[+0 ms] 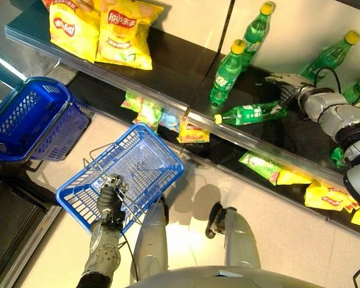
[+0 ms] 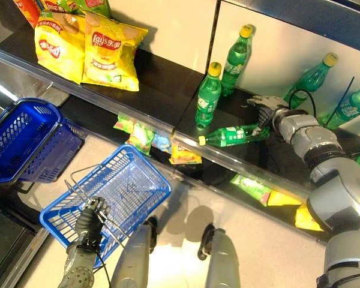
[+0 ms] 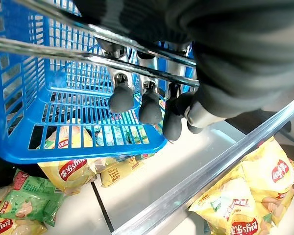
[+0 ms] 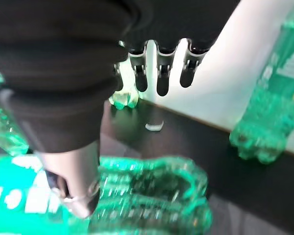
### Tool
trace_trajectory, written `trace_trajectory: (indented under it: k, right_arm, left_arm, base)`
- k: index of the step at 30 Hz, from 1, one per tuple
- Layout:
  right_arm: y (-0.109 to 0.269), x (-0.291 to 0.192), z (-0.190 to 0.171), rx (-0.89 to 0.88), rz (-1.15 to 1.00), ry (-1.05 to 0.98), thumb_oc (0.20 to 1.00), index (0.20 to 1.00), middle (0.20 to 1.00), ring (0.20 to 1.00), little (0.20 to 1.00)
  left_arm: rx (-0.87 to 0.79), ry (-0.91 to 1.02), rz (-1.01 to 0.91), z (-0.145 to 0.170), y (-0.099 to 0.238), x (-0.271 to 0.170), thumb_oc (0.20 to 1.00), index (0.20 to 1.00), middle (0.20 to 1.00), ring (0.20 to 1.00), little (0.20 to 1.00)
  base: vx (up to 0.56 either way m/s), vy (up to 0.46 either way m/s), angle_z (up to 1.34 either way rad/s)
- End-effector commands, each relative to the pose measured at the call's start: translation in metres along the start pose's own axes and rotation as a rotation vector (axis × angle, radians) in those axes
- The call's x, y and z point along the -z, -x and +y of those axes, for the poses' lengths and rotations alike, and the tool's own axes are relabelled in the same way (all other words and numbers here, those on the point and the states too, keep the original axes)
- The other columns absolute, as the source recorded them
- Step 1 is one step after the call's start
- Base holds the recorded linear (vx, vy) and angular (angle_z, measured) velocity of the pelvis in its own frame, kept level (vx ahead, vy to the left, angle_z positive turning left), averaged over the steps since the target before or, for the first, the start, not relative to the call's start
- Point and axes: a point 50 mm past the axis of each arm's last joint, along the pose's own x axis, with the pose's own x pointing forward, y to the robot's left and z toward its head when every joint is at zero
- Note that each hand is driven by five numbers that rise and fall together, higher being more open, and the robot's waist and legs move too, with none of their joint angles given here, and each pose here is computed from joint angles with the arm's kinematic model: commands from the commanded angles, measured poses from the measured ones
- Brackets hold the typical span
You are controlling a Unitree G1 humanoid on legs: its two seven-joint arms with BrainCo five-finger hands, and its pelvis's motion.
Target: Pick up the snacks into the basket
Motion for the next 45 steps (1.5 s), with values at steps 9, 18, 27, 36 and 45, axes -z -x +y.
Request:
trace_trajectory:
  k: [9, 18, 27, 36, 45]
  right_arm:
    - [0.0, 0.008, 0.023, -0.043, 0.077, -0.067, 1.0, 1.0, 1.0, 1.0, 1.0]
    - [0.001, 0.012, 0.042, -0.088, 0.154, -0.092, 1.0, 1.0, 1.0, 1.0, 1.0]
    - [0.004, 0.013, 0.059, -0.126, 0.185, -0.058, 0.2, 0.2, 0.2, 0.2, 0.2]
    - [0.003, 0.017, 0.047, -0.093, 0.195, -0.03, 0.2, 0.2, 0.2, 0.2, 0.2]
    - [0.005, 0.022, 0.04, -0.091, 0.174, 0.035, 0.2, 0.2, 0.2, 0.2, 0.2]
  left_arm:
    - [0.25, 0.028, -0.138, -0.045, 0.0, -0.025, 0.2, 0.2, 0.2, 0.2, 0.2]
    - [0.327, 0.063, -0.16, -0.063, 0.001, -0.032, 0.2, 0.2, 0.2, 0.2, 0.2]
    - [0.341, 0.068, -0.164, -0.068, -0.001, -0.033, 0.2, 0.2, 0.2, 0.2, 0.2]
    - [0.333, 0.074, -0.157, -0.066, 0.0, -0.032, 0.2, 0.2, 0.2, 0.2, 0.2]
    - [0.335, 0.062, -0.164, -0.065, -0.002, -0.035, 0.2, 0.2, 0.2, 0.2, 0.2]
  base:
    - [-0.01, -0.012, 0.01]
    - [-0.02, -0.023, 0.04]
    - [0.01, -0.013, 0.05]
    - [-0.01, 0.005, 0.05]
    - [-0.02, 0.005, 0.0]
